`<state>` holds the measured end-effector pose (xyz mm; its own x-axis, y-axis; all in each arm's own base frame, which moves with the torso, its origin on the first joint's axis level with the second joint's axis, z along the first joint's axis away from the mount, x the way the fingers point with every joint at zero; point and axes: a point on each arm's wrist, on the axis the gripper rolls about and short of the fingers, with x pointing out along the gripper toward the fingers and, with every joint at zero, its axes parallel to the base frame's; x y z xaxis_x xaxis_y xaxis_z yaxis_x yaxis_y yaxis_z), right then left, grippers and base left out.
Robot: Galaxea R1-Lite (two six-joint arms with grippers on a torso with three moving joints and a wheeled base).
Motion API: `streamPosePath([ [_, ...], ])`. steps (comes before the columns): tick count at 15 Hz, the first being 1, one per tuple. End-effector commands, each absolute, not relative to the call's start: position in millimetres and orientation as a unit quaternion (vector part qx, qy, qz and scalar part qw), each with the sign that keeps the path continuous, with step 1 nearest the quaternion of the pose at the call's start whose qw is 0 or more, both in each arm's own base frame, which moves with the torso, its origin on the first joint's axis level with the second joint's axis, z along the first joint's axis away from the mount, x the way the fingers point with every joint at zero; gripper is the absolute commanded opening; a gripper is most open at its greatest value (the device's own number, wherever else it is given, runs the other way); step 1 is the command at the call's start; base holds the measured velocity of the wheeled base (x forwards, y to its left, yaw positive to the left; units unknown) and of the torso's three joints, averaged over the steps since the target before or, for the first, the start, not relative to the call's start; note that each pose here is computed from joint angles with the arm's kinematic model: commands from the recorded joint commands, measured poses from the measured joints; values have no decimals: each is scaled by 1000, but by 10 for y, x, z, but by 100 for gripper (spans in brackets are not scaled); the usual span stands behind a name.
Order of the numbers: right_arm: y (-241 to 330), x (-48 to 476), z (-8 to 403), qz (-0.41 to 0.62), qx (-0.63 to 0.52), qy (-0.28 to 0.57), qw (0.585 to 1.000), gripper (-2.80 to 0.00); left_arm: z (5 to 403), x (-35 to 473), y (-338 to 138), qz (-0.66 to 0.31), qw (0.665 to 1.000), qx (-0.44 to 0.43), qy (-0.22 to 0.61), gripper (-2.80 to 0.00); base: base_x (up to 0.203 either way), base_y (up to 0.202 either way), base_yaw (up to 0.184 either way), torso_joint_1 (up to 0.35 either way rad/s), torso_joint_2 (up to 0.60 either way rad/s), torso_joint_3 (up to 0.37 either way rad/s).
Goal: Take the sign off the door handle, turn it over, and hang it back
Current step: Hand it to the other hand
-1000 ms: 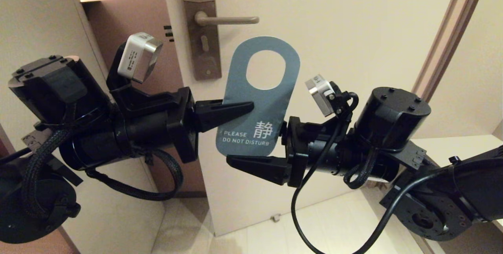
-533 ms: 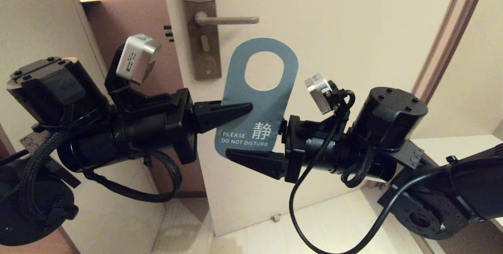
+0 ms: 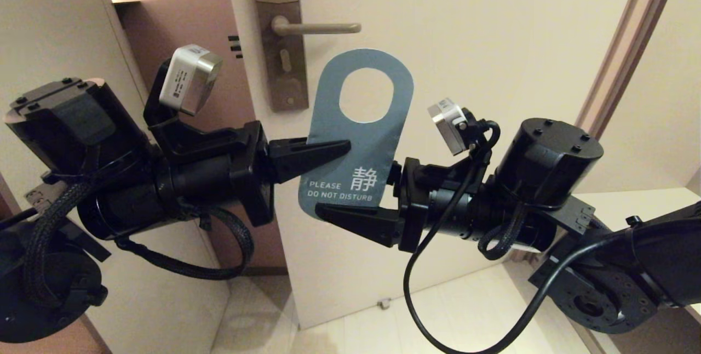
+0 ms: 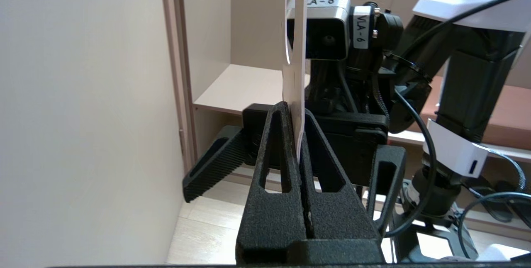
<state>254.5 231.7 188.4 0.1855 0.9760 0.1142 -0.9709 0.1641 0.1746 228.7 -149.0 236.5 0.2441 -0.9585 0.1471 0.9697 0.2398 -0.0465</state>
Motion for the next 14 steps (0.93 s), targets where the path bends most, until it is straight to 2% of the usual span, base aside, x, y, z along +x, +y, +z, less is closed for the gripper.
streamPosePath([
  [1, 2314, 2538, 1894, 640, 104, 9, 761, -141, 2377, 2291, -1486, -612, 787, -64, -48, -280, 0, 0, 0, 0, 0, 0],
  [2, 2313, 2536, 1895, 640, 104, 9, 761, -280, 2382, 2290, -1490, -613, 786, -64, -48, -280, 0, 0, 0, 0, 0, 0],
  [14, 2315, 2539, 1872, 640, 104, 13, 761, -280, 2355, 2244, -1605, -630, 773, -66, -41, -280, 0, 0, 0, 0, 0, 0],
])
